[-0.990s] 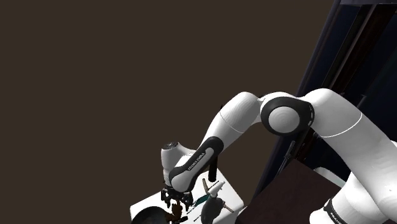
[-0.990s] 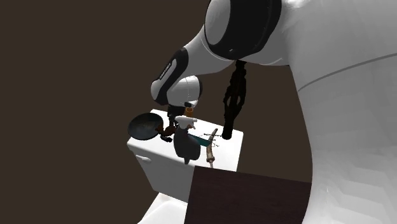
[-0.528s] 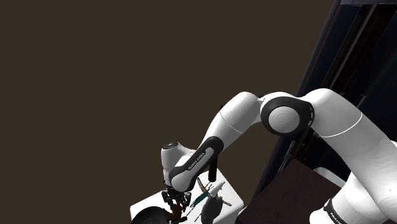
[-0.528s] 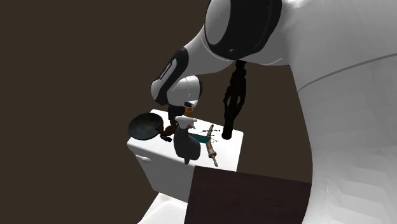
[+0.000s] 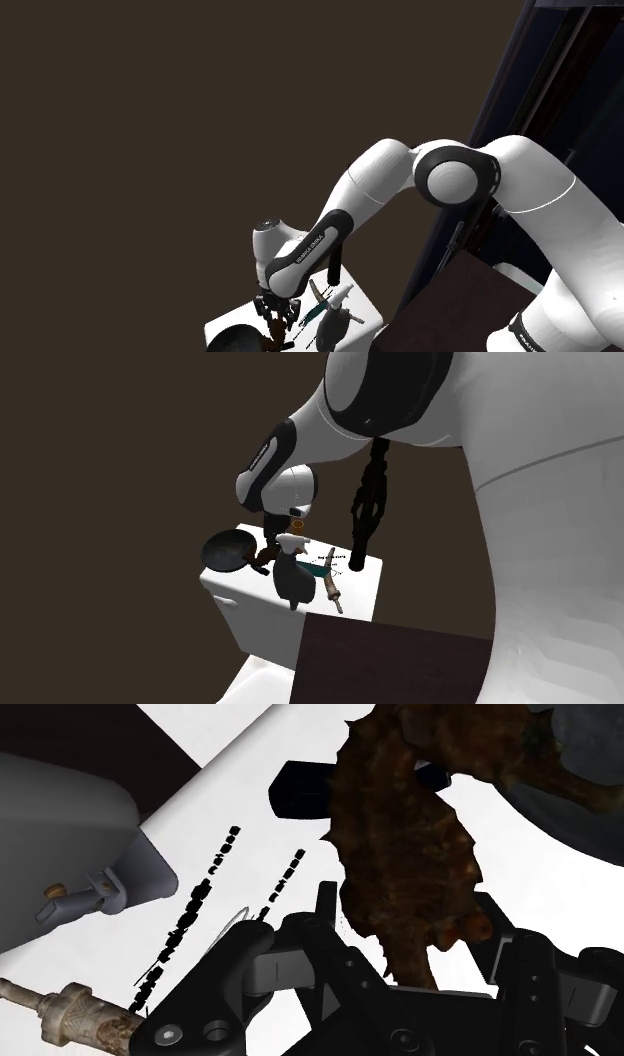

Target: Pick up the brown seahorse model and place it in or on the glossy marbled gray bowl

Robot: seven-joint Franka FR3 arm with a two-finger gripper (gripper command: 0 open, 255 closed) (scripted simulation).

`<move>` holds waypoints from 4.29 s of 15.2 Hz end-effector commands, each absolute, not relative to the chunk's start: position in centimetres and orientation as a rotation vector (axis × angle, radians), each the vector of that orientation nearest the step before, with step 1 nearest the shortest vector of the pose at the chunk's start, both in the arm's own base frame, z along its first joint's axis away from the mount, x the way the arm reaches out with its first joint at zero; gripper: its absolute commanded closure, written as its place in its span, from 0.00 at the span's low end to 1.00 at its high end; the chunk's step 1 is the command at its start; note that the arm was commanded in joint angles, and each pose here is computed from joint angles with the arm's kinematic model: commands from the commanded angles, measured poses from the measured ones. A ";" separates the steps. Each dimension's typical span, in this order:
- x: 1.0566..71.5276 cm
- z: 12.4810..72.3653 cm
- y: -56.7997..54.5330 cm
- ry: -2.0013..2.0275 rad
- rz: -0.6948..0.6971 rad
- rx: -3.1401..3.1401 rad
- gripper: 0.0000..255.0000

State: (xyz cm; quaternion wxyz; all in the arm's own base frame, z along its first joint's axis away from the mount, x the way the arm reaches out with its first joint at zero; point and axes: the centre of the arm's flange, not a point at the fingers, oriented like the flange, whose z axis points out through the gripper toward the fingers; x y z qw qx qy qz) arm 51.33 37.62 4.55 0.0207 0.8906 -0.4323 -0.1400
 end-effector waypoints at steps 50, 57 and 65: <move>50.3 7.9 49.5 -1.340 -0.434 2.761 0.00; 51.7 12.7 49.1 -1.340 -0.434 2.761 0.00; 51.7 12.7 49.1 -1.340 -0.434 2.761 0.00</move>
